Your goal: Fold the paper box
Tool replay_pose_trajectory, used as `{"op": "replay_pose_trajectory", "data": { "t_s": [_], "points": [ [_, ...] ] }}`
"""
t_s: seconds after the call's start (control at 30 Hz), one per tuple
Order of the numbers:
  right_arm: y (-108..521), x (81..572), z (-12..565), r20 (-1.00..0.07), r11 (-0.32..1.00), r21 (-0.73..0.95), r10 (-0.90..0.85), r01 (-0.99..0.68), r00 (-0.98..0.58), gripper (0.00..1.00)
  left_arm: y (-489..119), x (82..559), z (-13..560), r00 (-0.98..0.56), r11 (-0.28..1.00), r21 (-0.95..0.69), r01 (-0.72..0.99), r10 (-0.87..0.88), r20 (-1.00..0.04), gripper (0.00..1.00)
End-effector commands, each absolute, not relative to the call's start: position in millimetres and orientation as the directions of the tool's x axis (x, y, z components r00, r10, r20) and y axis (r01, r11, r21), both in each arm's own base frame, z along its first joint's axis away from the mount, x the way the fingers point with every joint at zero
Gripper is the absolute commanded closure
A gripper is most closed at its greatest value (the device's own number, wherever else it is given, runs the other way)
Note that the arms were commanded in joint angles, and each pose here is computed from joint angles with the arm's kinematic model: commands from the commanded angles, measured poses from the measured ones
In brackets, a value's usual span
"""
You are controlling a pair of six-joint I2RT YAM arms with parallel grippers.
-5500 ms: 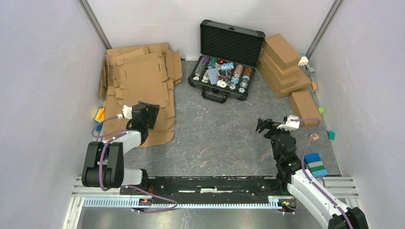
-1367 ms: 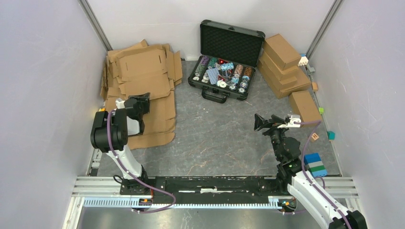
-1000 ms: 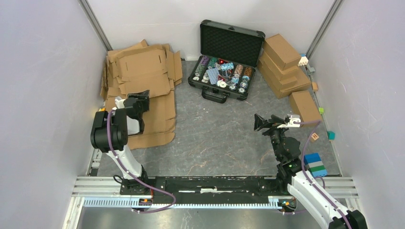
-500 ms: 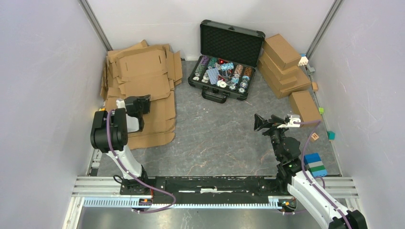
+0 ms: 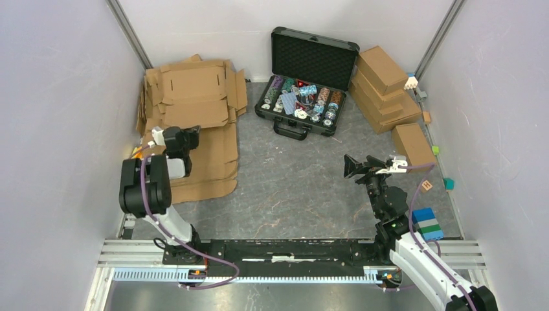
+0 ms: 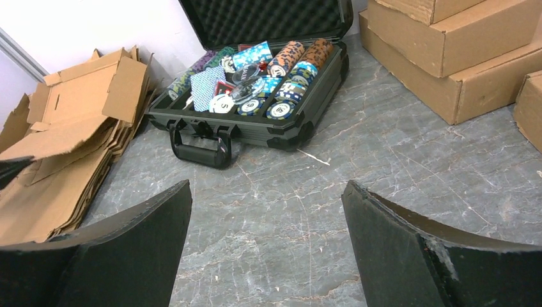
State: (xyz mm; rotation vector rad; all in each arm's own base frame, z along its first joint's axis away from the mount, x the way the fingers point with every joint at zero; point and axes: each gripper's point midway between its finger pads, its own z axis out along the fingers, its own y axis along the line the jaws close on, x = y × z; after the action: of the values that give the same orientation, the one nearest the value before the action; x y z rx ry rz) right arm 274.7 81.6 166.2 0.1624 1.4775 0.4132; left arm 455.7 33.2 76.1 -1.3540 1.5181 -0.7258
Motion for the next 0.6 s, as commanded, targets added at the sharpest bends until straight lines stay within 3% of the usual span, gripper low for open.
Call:
{"op": "replay_pose_trajectory", "data": {
  "t_s": [0.0,0.3,0.47,0.57],
  "points": [
    [82,265,131,-0.937,0.922,0.345,0.350,-0.177,-0.007,0.08,12,443,128,0.012,0.262,-0.923,-0.282,-0.961,-0.277,0.98],
    [84,266,132,-0.937,0.920,0.346,0.350,-0.182,-0.015,0.07,-3,356,147,-0.013,0.238,-0.880,-0.411,-0.967,-0.255,0.98],
    [87,265,132,-0.936,0.917,0.349,0.351,-0.194,-0.021,0.07,11,305,180,0.041,0.300,-0.840,-0.452,-0.934,-0.355,0.98],
    [83,266,130,-0.938,0.923,0.345,0.346,-0.168,-0.026,0.07,-8,290,205,-0.069,0.388,-0.838,-0.383,-0.917,-0.393,0.98]
  ]
}}
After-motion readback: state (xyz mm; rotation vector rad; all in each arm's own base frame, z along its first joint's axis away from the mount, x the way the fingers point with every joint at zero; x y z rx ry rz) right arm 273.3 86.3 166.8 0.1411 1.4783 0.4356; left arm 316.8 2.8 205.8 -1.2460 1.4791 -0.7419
